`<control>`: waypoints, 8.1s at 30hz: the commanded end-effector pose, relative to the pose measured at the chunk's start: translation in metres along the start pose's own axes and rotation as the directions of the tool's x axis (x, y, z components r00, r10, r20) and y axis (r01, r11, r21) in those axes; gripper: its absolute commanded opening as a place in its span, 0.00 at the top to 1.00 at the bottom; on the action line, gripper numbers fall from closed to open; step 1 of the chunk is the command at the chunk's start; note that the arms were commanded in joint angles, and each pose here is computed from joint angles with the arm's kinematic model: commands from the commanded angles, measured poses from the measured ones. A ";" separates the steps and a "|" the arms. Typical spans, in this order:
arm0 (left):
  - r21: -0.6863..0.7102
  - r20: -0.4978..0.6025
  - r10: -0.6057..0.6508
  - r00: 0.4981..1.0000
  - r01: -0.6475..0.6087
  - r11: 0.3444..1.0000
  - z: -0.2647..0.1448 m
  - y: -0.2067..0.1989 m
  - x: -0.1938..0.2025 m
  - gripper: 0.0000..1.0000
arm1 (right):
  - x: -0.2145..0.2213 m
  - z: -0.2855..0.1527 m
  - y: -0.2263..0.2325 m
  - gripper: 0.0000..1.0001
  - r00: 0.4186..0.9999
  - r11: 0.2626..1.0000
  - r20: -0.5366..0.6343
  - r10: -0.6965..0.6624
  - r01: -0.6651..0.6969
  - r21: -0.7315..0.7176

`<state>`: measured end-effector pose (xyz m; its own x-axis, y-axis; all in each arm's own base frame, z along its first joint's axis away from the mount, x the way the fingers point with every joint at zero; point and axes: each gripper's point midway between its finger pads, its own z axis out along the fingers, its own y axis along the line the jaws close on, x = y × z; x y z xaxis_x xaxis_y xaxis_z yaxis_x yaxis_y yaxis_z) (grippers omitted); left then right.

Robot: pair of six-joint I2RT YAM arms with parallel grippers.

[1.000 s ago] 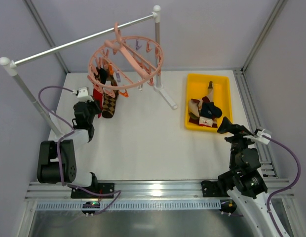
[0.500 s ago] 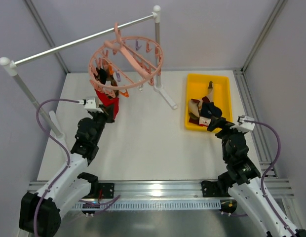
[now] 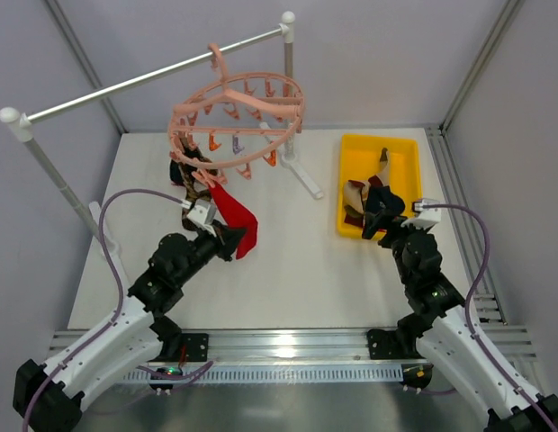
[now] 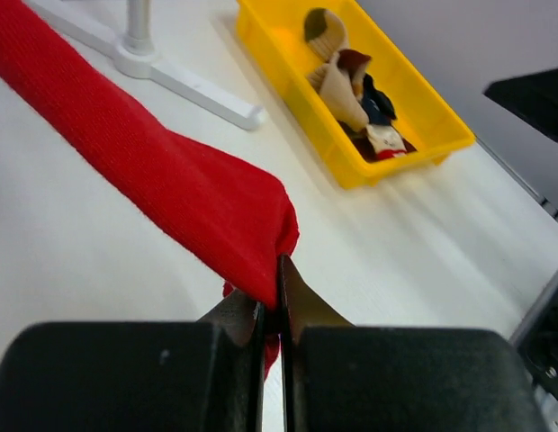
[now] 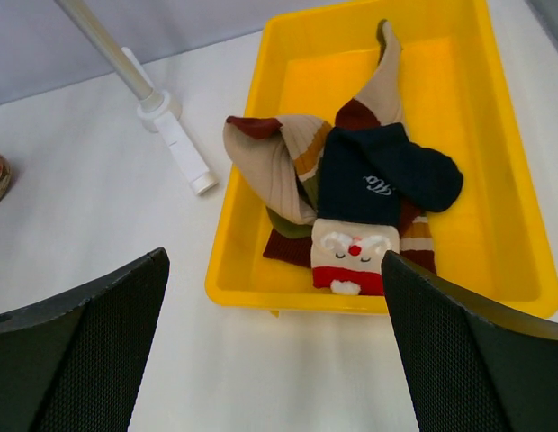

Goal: Remove the socks clipped to the hanger

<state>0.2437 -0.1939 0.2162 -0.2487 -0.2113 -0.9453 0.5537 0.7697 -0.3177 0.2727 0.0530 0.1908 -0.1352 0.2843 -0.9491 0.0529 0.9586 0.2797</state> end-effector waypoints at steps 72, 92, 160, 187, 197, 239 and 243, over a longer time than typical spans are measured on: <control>0.274 -0.022 0.051 0.998 -0.043 0.961 -0.035 -0.060 0.021 1.00 | -0.042 0.005 0.407 0.96 0.883 0.801 0.023 -0.468 0.435 -0.412; -0.098 -0.131 0.035 0.991 -0.048 0.994 -0.014 0.005 0.044 1.00 | -0.042 -0.019 0.341 0.12 0.924 0.846 0.002 -0.383 0.351 -0.402; 0.237 -0.213 0.185 0.959 -0.132 0.962 0.216 -0.179 0.059 0.01 | -0.101 -0.075 -0.051 0.02 0.960 0.965 0.259 0.107 -0.163 0.206; -0.777 -0.045 0.040 0.998 -0.061 0.626 0.045 0.093 0.064 0.00 | -0.066 -0.020 0.006 0.02 0.984 0.990 0.110 0.140 -0.141 0.004; -0.816 0.023 0.050 0.998 -0.010 0.578 0.065 0.117 0.055 0.00 | -0.068 -0.023 0.010 0.02 0.985 0.991 0.106 0.134 -0.132 -0.022; -0.496 0.017 -0.060 0.998 0.061 0.866 0.058 0.060 0.036 1.00 | -0.051 -0.008 0.026 0.02 0.996 0.994 0.018 0.085 -0.084 -0.076; -0.380 -0.079 -0.018 0.997 -0.013 0.925 0.039 0.029 0.037 1.00 | -0.046 -0.003 0.043 0.02 0.995 0.984 -0.011 0.096 -0.096 -0.148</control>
<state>0.3077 -0.1890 0.1770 -0.2400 -0.2749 -0.9311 0.0902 0.9486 -0.3033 0.2723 0.0664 0.2201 -0.1922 0.3426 -0.9196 0.0087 0.9376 0.3475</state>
